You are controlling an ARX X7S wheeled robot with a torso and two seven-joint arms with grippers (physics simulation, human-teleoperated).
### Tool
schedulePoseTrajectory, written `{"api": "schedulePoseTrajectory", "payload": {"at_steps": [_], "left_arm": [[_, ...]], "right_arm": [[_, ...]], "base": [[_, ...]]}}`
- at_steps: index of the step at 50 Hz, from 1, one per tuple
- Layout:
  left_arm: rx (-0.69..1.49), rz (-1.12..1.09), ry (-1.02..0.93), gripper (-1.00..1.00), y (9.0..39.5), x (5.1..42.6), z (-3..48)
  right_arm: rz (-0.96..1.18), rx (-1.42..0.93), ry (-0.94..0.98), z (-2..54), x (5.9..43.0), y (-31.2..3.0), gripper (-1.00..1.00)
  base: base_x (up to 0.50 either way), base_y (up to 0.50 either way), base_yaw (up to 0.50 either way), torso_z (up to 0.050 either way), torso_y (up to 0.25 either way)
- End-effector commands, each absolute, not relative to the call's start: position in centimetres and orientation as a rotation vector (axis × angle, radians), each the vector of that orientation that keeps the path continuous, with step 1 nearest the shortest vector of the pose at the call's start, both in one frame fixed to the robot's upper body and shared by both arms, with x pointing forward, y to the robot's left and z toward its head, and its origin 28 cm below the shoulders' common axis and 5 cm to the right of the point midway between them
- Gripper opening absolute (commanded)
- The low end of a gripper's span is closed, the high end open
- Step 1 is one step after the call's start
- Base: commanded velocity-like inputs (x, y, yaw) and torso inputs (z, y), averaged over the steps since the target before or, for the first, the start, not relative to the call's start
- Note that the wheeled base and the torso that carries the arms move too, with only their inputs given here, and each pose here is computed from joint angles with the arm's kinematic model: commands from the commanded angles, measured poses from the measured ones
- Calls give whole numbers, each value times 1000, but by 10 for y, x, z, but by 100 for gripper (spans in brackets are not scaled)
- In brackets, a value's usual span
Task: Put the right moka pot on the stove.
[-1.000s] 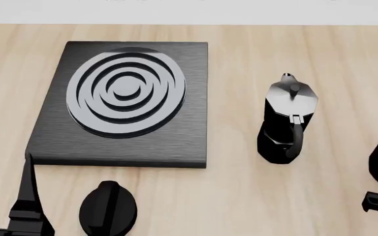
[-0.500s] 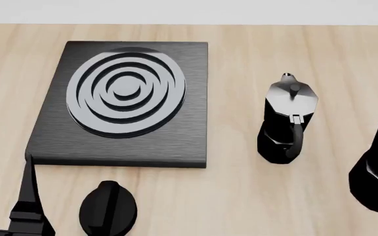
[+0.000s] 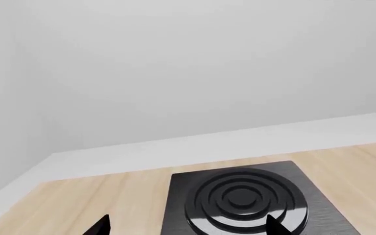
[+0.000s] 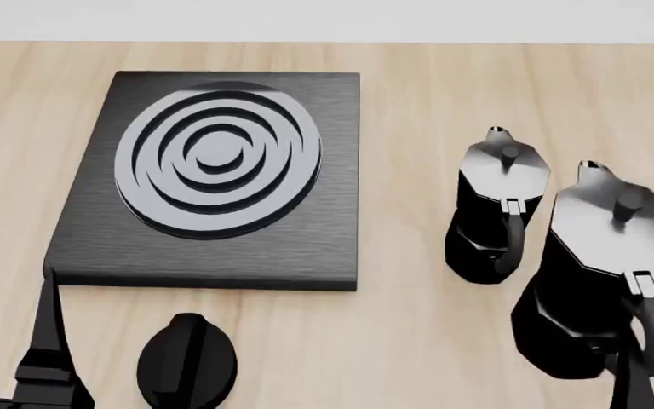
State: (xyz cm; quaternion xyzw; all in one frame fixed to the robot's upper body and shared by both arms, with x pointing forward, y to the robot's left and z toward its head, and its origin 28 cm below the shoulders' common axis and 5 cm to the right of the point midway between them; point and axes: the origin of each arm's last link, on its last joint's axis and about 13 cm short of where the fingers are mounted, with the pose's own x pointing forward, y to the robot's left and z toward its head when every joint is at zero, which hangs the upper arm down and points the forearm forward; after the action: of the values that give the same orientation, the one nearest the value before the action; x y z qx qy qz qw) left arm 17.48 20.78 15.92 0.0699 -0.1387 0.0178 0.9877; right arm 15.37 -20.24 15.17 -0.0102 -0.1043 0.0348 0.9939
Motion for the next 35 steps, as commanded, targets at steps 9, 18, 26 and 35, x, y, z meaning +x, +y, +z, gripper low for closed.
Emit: {"api": "schedulePoseTrajectory", "payload": {"at_steps": [9, 18, 26, 35], "left_arm": [[134, 35, -280, 100, 208, 175, 159], [134, 34, -280, 100, 208, 175, 160], [135, 33, -280, 100, 208, 174, 159], [134, 31, -278, 100, 208, 175, 160]], "right_arm": [[216, -54, -256, 164, 149, -180, -100], [276, -58, -255, 162, 153, -169, -100], [331, -61, -264, 163, 159, -157, -100], [375, -59, -272, 162, 168, -147, -100]], "base": [[0, 0, 0, 0, 1], [0, 0, 0, 0, 1], [0, 0, 0, 2, 0], [0, 0, 0, 0, 1]]}}
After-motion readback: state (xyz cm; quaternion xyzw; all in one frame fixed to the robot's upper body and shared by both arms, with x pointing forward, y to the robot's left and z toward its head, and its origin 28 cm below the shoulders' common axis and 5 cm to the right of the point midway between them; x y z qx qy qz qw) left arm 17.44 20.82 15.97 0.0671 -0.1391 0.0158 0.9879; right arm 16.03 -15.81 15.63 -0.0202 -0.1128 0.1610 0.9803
